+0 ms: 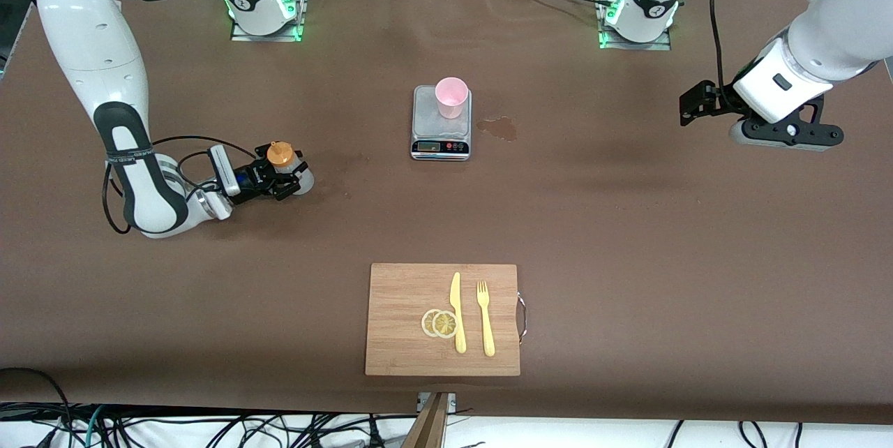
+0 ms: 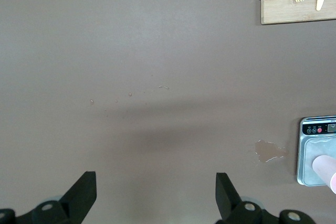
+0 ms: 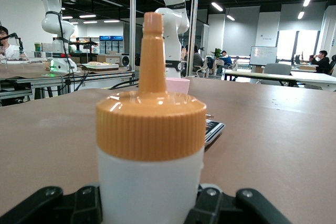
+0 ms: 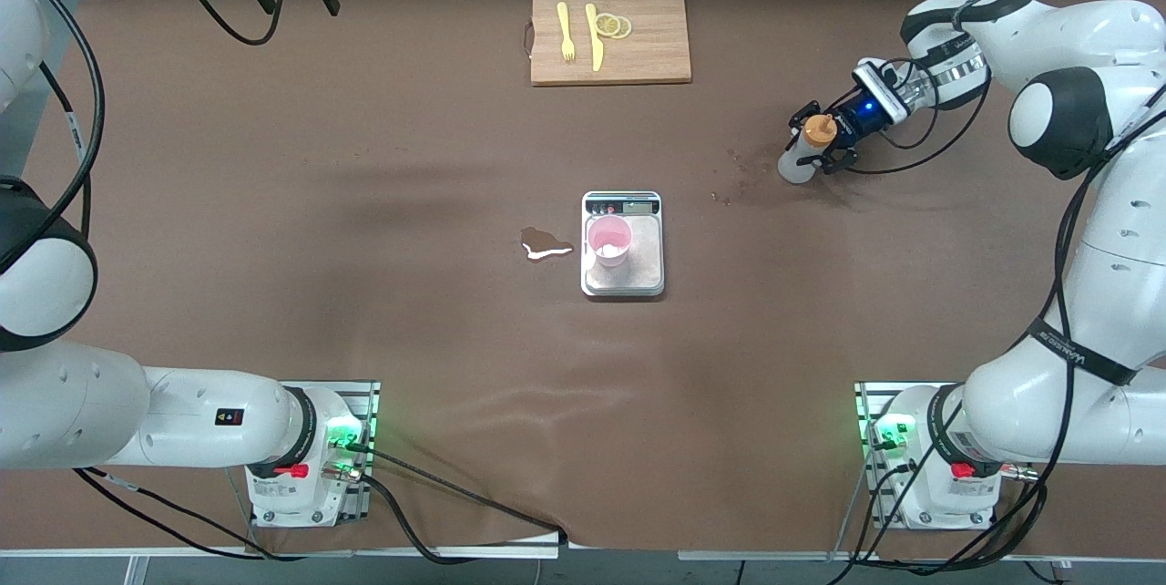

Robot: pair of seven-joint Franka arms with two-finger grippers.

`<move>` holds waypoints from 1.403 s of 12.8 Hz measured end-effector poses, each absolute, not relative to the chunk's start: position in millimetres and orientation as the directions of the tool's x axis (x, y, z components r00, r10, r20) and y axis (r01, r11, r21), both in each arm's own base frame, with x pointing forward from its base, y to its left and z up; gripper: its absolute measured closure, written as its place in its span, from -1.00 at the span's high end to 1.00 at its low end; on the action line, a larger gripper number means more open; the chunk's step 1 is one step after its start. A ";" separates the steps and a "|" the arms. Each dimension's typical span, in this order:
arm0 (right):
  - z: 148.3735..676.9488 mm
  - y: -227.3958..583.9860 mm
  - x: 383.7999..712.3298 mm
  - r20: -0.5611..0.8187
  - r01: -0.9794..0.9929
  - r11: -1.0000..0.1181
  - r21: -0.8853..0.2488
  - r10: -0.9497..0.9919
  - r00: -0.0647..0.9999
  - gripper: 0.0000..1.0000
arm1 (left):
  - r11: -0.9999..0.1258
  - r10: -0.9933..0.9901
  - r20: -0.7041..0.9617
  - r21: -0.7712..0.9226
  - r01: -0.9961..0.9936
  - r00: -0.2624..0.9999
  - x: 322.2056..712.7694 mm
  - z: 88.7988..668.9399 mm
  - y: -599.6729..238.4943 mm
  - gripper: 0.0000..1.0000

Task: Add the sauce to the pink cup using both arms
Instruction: 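Set the bottle down and open the right gripper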

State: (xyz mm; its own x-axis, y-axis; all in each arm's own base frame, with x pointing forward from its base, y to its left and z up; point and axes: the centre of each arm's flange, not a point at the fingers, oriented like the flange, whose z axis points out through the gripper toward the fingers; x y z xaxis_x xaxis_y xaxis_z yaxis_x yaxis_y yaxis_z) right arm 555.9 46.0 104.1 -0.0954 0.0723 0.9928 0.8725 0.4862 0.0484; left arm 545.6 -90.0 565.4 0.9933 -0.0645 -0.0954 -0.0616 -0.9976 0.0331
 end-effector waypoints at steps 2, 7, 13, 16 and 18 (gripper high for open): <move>103.0 38.0 556.1 0.993 0.879 0.475 0.044 0.078 -0.092 0.41 | -0.998 -0.064 -0.095 0.033 -0.062 0.993 545.6 565.4 -90.0 1.00; 125.1 -26.7 578.6 0.974 0.895 0.441 0.070 0.165 -0.157 1.00 | -0.998 -0.064 -0.095 0.033 -0.062 0.993 545.6 565.4 -90.0 1.00; 264.9 -99.1 609.9 0.795 0.870 0.492 0.035 0.514 -0.323 1.00 | -0.998 -0.064 -0.096 0.033 -0.062 0.993 545.6 565.3 -90.0 1.00; 341.5 -97.6 613.7 0.631 0.910 0.411 -0.058 0.721 -0.285 1.00 | -0.998 -0.064 -0.096 0.033 -0.062 0.993 545.6 565.3 -90.0 1.00; 377.6 -88.8 608.4 0.526 0.934 0.338 -0.115 0.818 -0.231 1.00 | -0.998 -0.065 -0.096 0.033 -0.062 0.993 545.6 565.4 -90.0 1.00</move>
State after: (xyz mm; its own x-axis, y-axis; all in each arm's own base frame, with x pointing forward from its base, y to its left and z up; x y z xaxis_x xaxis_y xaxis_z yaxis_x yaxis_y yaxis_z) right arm 608.4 -88.8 377.6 -0.2309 0.8184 0.5263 0.9342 0.3377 -0.1153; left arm 545.6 -90.0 565.4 0.9933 -0.0645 -0.0955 -0.0616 -0.9976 0.0331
